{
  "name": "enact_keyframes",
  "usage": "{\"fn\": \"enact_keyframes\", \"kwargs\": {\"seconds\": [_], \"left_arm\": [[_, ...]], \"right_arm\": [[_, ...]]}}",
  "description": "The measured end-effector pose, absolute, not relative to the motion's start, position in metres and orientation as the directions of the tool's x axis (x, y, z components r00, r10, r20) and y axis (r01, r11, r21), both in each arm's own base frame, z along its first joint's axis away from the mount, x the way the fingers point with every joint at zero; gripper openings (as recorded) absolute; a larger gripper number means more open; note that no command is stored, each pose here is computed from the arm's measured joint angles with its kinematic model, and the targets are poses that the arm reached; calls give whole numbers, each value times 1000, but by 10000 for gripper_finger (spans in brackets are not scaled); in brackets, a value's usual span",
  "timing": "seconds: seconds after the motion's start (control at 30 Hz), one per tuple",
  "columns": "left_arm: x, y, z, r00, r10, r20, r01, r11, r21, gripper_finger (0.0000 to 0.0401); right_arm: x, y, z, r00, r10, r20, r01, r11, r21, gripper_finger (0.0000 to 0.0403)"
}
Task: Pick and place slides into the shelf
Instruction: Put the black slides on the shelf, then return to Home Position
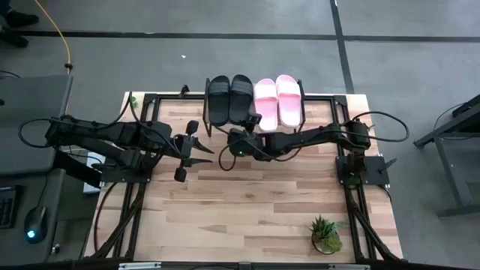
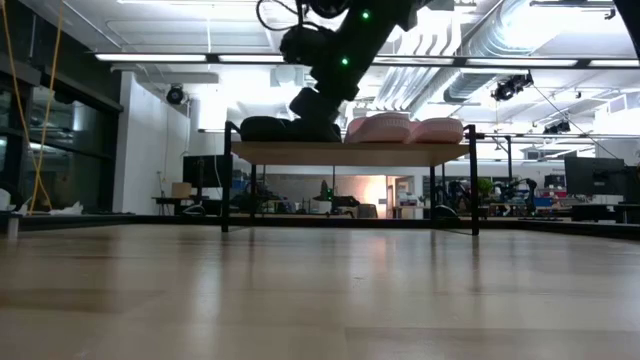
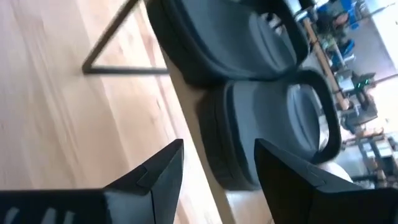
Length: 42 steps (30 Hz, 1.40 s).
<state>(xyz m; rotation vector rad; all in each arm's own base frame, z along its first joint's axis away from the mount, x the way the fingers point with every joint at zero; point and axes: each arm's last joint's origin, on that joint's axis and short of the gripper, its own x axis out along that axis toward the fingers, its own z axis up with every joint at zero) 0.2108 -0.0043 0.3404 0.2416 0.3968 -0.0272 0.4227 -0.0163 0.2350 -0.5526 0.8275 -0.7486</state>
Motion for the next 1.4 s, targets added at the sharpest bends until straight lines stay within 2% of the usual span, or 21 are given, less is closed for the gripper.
{"fn": "enact_keyframes", "kwargs": {"seconds": [0.17,0.37,0.57,0.73,1.1,1.27,1.4], "left_arm": [[211,-4,340,922,21,-386,73,971,227,106],[211,-4,340,922,21,-386,73,971,227,106],[210,-4,339,917,32,-397,66,971,230,106],[210,-3,337,907,79,-413,29,968,248,106],[210,-3,337,906,81,-416,25,970,243,106],[209,-2,332,897,85,-434,28,968,249,106],[206,-1,326,886,145,-440,-20,961,277,106]], "right_arm": [[417,-12,231,422,-760,-494,352,639,-684,186],[417,-2,232,455,-725,-516,312,673,-671,186],[414,2,245,560,-571,-600,255,808,-531,186],[406,9,257,587,-510,-629,223,849,-479,186],[400,37,262,655,-230,-720,6,954,-300,186],[397,40,265,661,-196,-725,-27,959,-283,186],[394,38,268,652,-198,-732,-31,958,-287,186]]}}
